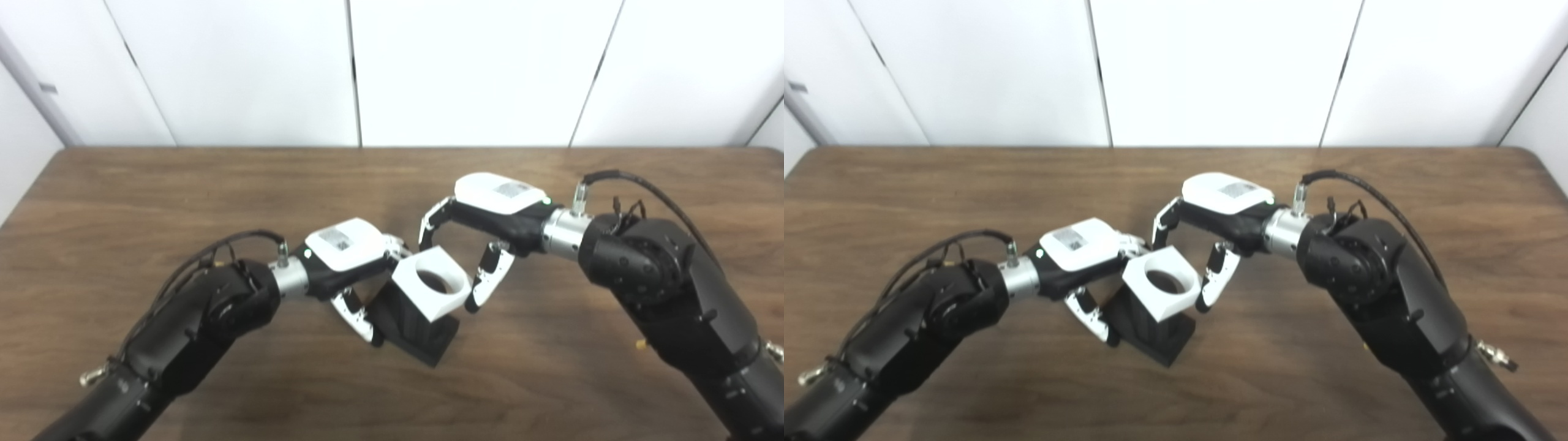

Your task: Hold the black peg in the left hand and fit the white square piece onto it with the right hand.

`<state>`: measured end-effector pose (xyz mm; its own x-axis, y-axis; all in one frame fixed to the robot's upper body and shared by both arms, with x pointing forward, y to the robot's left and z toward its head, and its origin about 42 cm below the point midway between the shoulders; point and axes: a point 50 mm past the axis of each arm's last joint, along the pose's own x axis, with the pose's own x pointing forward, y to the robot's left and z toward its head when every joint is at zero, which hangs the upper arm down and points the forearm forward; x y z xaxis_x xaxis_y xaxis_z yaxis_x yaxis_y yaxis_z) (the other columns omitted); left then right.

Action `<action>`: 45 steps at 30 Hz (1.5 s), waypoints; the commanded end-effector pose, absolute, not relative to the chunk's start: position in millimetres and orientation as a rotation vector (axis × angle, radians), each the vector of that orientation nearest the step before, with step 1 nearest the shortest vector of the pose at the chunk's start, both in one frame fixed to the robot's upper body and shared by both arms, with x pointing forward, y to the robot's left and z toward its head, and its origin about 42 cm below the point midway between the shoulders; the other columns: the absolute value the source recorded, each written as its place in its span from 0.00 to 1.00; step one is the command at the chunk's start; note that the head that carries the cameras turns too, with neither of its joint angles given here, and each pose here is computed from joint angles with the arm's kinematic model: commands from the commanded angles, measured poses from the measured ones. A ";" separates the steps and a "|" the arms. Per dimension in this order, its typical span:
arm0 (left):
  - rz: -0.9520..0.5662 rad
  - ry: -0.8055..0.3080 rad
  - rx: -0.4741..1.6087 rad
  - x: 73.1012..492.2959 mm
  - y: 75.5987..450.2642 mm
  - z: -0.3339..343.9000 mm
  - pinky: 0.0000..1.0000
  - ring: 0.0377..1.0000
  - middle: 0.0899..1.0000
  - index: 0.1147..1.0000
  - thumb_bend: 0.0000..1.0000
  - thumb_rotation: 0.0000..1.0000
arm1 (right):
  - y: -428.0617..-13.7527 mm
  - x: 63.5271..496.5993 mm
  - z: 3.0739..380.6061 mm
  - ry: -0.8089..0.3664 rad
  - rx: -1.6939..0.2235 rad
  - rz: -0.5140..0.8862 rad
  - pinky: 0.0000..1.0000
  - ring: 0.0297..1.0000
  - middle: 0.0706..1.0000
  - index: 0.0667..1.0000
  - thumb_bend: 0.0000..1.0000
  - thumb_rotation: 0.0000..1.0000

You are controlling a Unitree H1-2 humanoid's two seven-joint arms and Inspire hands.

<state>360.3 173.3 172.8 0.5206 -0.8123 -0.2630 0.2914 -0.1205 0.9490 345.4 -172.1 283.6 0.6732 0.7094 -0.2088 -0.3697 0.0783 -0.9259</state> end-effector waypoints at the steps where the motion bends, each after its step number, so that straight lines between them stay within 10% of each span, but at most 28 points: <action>1: -1.115 -0.407 1.453 346.7 167.0 147.5 0.82 0.89 0.82 0.43 0.52 0.07 | -168.7 345.1 305.1 -0.425 -1.281 0.823 0.78 0.76 0.69 0.44 0.52 0.13; 45: -1.111 -0.404 1.458 349.2 166.7 149.7 0.84 0.89 0.84 0.43 0.52 0.07 | -146.7 337.3 260.4 -0.369 -1.385 0.944 0.79 0.75 0.70 0.46 0.52 0.16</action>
<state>360.0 166.7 172.8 0.5141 -0.8141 -0.2700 0.3019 -0.1228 0.9454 336.2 -147.8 251.9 0.6162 0.7209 -0.3170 -0.3844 -0.0760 -0.9200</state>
